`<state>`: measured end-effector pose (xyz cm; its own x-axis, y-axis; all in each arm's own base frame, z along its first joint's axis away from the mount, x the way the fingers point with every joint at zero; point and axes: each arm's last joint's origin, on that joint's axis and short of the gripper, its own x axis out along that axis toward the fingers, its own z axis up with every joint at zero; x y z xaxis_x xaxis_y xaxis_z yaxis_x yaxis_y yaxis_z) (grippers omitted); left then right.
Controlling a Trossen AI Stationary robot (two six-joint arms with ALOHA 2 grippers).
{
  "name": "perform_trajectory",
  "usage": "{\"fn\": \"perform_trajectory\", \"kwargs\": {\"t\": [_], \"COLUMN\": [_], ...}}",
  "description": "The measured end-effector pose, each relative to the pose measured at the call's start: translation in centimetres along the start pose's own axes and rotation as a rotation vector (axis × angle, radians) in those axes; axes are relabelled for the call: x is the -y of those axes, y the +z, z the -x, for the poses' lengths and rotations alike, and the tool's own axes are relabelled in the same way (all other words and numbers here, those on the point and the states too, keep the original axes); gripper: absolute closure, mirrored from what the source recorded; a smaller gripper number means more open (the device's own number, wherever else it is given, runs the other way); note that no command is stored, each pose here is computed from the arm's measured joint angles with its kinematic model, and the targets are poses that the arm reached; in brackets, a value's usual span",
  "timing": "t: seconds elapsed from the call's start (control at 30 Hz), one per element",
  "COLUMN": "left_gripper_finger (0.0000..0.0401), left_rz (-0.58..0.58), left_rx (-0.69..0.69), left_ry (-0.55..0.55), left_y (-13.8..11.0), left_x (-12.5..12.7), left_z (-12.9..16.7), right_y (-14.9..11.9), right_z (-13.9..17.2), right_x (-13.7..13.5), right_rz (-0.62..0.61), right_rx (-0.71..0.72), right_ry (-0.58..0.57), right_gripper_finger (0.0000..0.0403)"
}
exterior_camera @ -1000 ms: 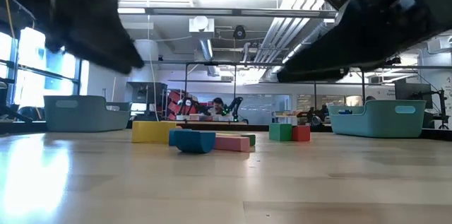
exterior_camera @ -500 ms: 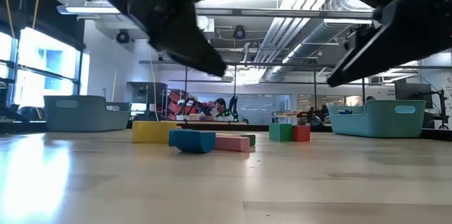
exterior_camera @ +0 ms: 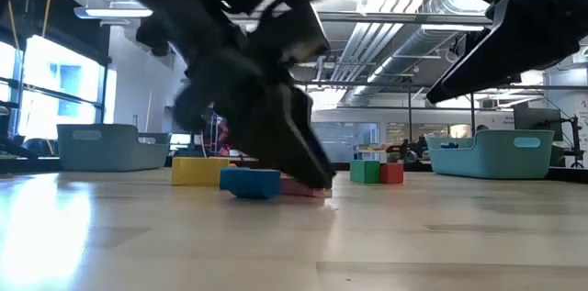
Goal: Sort blocks by size
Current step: Put the pink rectangular block into the orange bin
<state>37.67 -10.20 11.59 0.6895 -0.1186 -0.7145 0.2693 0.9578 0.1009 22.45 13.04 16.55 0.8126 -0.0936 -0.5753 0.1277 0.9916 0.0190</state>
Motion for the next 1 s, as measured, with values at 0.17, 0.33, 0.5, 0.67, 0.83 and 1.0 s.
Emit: {"fn": "perform_trajectory", "kwargs": {"t": [0.17,0.33,0.5,0.67,0.83,1.0], "left_gripper_finger": [0.0201,0.0201,0.0201,0.0201,0.0201,0.0201], "left_rz": [0.04,0.047,0.105,0.243,0.254,0.255], "left_rx": [-0.093,-0.105,-0.191,-0.236,-0.253,-0.258], "left_ry": [0.07,0.075,0.084,0.113,0.104,0.106], "left_y": [1.5,2.7,1.7,1.2,1.0,0.9], "left_x": [-0.7,-1.0,-1.3,-1.8,-1.7,-1.7], "left_z": [-0.3,0.3,0.2,0.3,0.4,0.4], "right_y": [-0.1,-0.1,-0.1,-0.2,-0.2,-0.2], "right_z": [0.0,0.0,0.0,0.0,0.0,0.0], "right_x": [0.0,0.0,0.0,0.0,0.1,0.1], "right_rz": [-0.015,-0.012,-0.016,-0.014,-0.013,-0.013], "right_rx": [-0.006,-0.012,-0.013,-0.016,-0.017,-0.018], "right_ry": [-0.001,-0.002,-0.001,-0.003,-0.004,-0.005], "right_gripper_finger": [0.0192,0.0192,0.0192,0.0192,0.0192,0.0192]}}
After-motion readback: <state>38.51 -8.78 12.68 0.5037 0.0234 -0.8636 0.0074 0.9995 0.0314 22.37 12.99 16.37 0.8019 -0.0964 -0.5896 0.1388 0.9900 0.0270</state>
